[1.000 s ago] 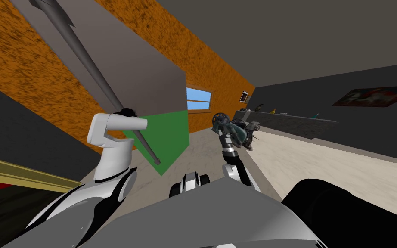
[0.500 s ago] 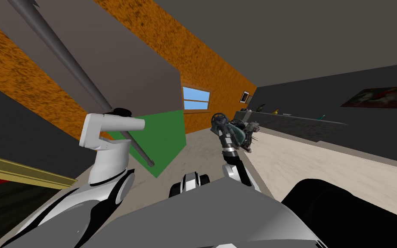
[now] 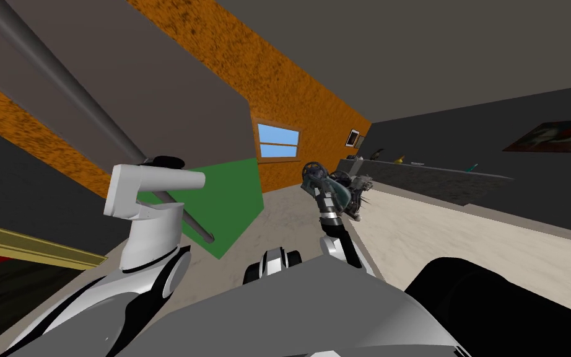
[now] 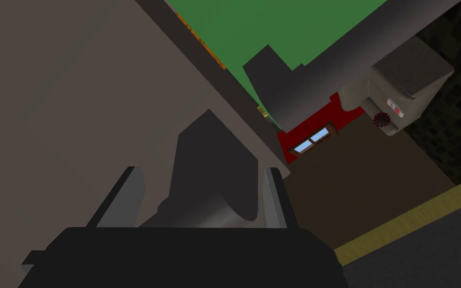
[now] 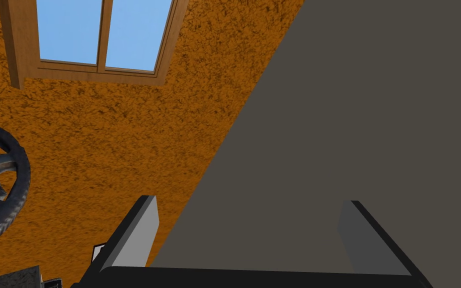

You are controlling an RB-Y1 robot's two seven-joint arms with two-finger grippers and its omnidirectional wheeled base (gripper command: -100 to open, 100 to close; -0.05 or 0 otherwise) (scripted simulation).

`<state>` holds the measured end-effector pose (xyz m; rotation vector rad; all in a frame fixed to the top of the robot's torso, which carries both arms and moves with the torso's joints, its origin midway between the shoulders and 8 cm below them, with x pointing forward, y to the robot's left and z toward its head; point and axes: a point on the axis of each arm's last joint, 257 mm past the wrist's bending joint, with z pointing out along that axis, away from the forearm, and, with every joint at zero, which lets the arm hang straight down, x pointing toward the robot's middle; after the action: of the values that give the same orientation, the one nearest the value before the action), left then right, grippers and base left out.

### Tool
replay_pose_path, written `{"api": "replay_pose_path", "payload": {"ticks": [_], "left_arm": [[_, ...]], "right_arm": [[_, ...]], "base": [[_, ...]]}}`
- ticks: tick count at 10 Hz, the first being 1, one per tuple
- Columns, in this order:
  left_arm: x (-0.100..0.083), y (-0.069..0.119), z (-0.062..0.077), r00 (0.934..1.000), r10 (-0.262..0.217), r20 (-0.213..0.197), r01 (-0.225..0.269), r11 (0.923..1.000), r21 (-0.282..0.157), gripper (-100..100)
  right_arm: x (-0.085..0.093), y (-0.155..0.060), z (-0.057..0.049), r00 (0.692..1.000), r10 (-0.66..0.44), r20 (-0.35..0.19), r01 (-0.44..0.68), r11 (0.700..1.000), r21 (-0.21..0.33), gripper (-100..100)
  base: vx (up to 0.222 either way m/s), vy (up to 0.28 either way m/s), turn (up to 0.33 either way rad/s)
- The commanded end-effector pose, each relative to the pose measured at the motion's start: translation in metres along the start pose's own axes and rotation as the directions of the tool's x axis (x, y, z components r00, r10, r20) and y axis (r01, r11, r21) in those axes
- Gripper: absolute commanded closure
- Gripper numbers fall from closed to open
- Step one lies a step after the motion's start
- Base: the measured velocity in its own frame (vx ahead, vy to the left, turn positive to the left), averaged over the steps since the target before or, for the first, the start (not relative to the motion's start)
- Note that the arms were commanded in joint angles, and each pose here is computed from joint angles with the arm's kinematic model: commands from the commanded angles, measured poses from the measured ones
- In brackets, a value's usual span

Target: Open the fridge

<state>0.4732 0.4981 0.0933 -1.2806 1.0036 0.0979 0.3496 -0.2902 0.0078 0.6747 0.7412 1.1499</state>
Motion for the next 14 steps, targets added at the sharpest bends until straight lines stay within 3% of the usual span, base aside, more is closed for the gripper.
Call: {"api": "replay_pose_path", "payload": {"ticks": [1,3,4,6,7,9,10,11,14], "left_arm": [[-0.015,0.011,-0.003,0.9990,-0.001,0.045,0.002,0.9995,-0.031,100],[-0.034,0.026,-0.007,0.9949,0.000,0.101,0.007,0.9971,-0.076,100],[-0.034,0.026,-0.007,0.9949,0.000,0.101,0.007,0.9971,-0.076,100],[-0.053,0.041,-0.012,0.9878,0.000,0.156,0.019,0.9926,-0.120,100],[-0.053,0.041,-0.012,0.9878,0.000,0.156,0.019,0.9926,-0.120,100],[-0.071,0.057,-0.019,0.9777,-0.001,0.210,0.036,0.9862,-0.162,100],[-0.071,0.057,-0.019,0.9777,-0.001,0.210,0.036,0.9862,-0.162,100],[-0.079,0.054,-0.021,0.9778,0.005,0.209,0.032,0.9848,-0.171,-100],[-0.094,0.046,-0.028,0.9765,0.005,0.215,0.034,0.9836,-0.177,-100]], "right_arm": [[0.000,0.000,0.000,1.000,0.000,0.000,0.000,1.000,0.000,0],[0.000,0.000,0.000,1.000,0.000,0.000,0.000,1.000,0.000,0],[0.000,0.000,0.000,1.000,0.000,0.000,0.000,1.000,0.000,0],[0.000,0.000,0.000,1.000,0.000,0.000,0.000,1.000,0.000,0],[0.000,0.000,0.000,1.000,0.000,0.000,0.000,1.000,0.000,0],[0.000,0.000,0.000,1.000,0.000,0.000,0.000,1.000,0.000,0],[0.000,0.000,0.000,1.000,0.000,0.000,0.000,1.000,0.000,0],[0.000,0.000,0.000,1.000,0.000,0.000,0.000,1.000,0.000,0],[0.000,0.000,0.000,1.000,-0.001,0.000,0.001,1.000,0.000,0]], "base": [[0.092,-0.223,0.067],[0.046,-0.260,0.029],[0.037,-0.240,0.028],[0.090,-0.264,0.030],[0.037,-0.219,0.031],[0.013,-0.247,0.002],[0.050,-0.246,0.026],[0.037,-0.092,-0.015],[0.002,0.052,-0.037]]}}
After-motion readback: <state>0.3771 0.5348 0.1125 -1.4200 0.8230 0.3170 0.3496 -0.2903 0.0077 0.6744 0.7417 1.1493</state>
